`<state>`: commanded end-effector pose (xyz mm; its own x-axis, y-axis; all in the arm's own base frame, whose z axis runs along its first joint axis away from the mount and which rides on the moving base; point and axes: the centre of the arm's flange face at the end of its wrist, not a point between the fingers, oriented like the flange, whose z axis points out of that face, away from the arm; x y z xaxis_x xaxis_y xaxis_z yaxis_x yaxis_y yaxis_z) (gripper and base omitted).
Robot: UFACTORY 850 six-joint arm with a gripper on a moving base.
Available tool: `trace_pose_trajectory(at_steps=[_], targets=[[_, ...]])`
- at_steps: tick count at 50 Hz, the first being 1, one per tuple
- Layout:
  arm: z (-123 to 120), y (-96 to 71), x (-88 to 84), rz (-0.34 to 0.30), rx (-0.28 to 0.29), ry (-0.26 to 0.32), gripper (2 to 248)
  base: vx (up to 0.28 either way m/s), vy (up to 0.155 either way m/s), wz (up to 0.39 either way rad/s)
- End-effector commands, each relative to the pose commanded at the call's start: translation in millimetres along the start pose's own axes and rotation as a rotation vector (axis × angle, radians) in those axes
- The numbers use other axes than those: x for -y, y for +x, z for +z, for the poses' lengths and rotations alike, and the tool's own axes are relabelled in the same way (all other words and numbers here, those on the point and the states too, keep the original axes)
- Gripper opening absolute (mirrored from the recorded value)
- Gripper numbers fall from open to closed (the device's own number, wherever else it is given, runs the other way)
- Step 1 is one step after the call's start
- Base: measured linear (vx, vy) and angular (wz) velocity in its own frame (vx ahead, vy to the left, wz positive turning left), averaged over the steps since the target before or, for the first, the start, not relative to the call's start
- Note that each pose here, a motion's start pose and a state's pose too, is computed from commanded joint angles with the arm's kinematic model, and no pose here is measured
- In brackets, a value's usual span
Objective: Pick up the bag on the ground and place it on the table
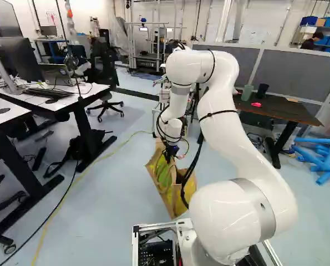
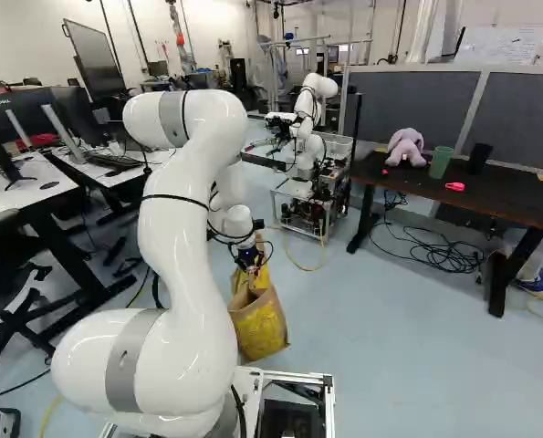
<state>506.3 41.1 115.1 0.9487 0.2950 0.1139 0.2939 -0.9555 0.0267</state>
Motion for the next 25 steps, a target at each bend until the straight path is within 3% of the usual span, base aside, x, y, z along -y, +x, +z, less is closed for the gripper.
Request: trace_pose_trajectory(at_steps=[25], targets=[[-37.6, -4.7, 1.6, 0.001, 0.014, 0.015, 22, 0.000, 0.000, 0.000]])
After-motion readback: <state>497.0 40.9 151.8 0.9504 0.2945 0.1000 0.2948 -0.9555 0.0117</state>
